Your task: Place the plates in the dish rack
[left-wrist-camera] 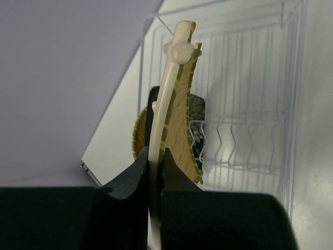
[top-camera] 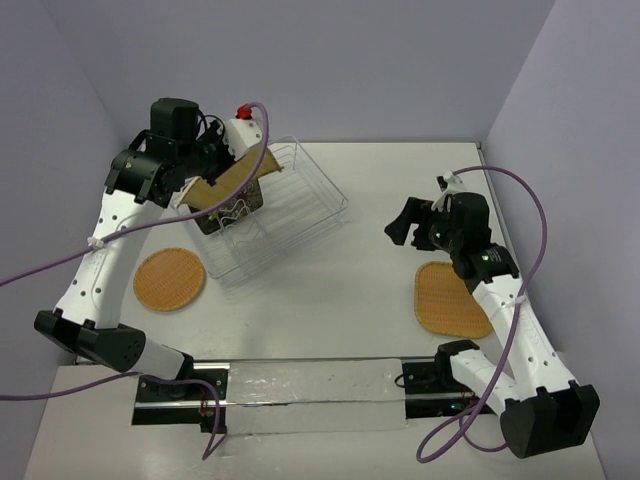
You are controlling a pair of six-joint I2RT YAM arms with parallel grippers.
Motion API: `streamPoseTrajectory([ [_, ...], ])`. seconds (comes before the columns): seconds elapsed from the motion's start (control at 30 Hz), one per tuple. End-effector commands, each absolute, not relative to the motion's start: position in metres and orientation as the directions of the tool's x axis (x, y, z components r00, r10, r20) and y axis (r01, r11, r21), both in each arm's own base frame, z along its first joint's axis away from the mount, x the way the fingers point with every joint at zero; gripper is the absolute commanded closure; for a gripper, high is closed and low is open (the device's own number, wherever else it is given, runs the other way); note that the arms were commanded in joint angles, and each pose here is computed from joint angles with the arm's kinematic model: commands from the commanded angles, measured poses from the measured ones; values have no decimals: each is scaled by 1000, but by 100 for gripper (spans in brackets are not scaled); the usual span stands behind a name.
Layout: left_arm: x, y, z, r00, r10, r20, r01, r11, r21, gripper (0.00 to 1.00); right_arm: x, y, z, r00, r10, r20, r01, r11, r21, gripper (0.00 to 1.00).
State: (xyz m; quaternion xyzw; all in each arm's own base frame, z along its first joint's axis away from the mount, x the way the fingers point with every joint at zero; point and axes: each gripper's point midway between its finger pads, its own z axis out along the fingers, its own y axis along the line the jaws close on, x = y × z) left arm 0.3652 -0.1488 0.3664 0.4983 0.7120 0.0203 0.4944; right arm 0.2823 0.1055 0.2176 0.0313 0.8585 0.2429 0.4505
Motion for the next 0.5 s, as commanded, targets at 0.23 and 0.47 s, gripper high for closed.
streamPoseTrajectory([
  [0.23, 377, -128, 361, -58, 785, -616, 634, 506, 585, 100, 305, 105, 228, -567, 257, -783, -168, 894, 415, 12],
  [0.47, 392, -133, 344, -85, 795, -600, 664, 494, 561, 100, 310, 102, 223, -575, 256, -777, -146, 903, 405, 12],
])
